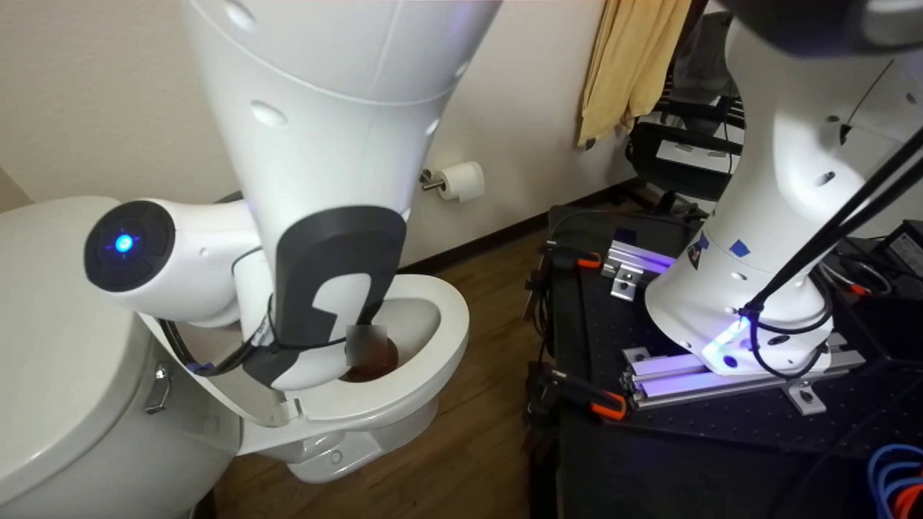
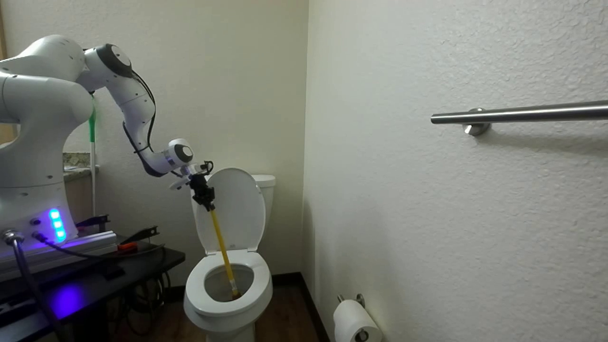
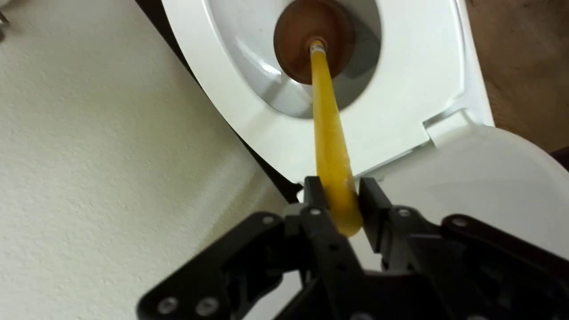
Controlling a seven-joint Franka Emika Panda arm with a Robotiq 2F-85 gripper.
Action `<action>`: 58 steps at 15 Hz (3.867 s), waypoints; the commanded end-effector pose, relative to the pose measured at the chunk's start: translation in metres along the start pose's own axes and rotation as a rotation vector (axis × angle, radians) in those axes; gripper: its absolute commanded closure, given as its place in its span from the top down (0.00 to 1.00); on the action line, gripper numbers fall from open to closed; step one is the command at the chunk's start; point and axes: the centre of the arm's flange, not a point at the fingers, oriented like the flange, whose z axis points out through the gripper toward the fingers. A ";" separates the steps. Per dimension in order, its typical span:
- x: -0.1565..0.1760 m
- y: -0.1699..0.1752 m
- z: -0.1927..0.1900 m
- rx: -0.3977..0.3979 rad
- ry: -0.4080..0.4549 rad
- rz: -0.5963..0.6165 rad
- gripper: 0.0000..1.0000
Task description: Move the toilet plunger up and down in the toilet
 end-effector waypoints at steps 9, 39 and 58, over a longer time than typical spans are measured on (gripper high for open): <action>-0.016 0.171 0.062 0.268 -0.282 0.358 0.06; -0.019 0.248 0.102 0.528 0.139 0.192 0.06; -0.021 0.314 -0.008 0.745 -0.006 0.262 0.06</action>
